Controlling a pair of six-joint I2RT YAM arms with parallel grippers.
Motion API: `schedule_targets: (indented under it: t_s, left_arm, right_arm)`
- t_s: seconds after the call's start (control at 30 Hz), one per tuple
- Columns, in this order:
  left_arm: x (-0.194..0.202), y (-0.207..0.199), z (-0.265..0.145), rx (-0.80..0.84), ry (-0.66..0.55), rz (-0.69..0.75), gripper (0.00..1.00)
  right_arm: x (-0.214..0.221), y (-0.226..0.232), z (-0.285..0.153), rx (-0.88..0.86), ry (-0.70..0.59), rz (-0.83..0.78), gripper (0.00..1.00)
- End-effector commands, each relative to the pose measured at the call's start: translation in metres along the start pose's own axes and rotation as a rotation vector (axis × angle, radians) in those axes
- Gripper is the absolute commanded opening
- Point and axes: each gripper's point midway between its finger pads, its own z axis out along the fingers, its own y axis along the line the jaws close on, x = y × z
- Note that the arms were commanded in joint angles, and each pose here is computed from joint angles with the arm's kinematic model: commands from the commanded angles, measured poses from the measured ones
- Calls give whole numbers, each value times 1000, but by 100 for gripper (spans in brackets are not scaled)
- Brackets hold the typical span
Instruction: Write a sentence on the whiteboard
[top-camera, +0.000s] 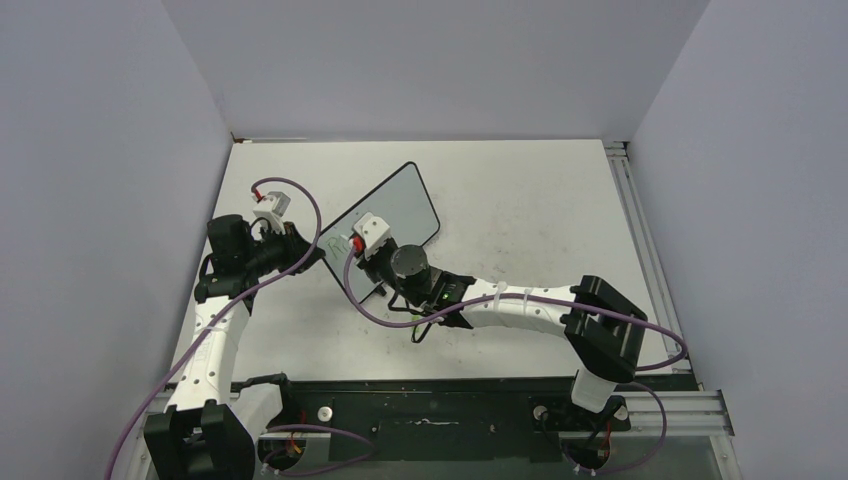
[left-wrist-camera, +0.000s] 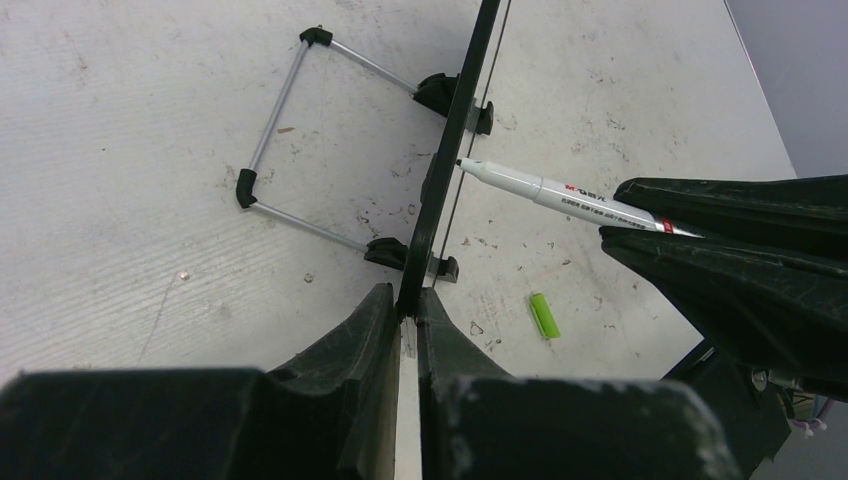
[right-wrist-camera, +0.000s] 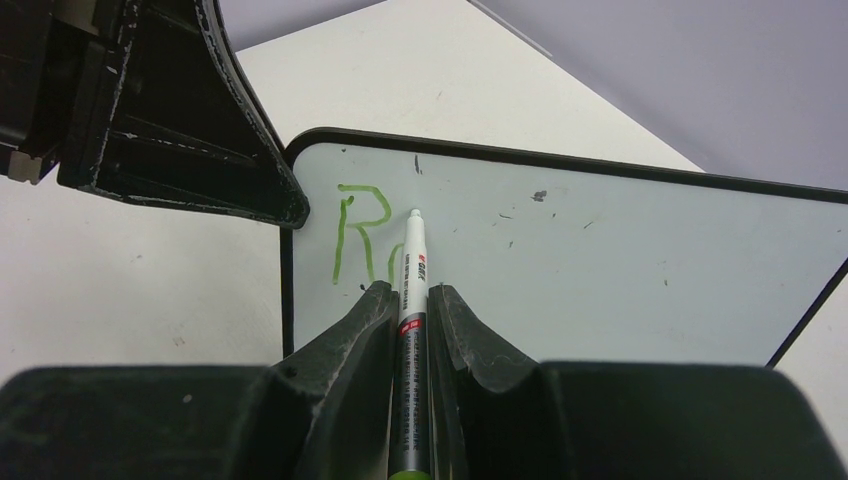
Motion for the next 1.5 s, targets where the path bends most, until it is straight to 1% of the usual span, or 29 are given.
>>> schedule_targets:
  t_s: [0.0, 0.4, 0.57, 0.73, 0.97, 1.47]
  left_arm:
    - [-28, -12, -8, 26, -72, 59, 0]
    - [-28, -13, -8, 29, -73, 61, 0]
    - [-27, -6, -7, -3, -66, 50, 0]
    - [-27, -5, -7, -9, -63, 49, 0]
    - [-27, -7, -7, -2, -65, 52, 0]
    - [-27, -8, -7, 6, -64, 53, 0]
  right_arm:
    - [-22, -1, 9, -3, -73, 20, 5]
    - [-18, -1, 12, 4, -62, 16, 5]
    - [-30, -5, -4, 27, -81, 8, 5]
    - [-25, -8, -16, 47, -69, 24, 5]
    - [-13, -19, -12, 68, -52, 39, 5]
    - [-16, -21, -1, 56, -67, 41, 5]
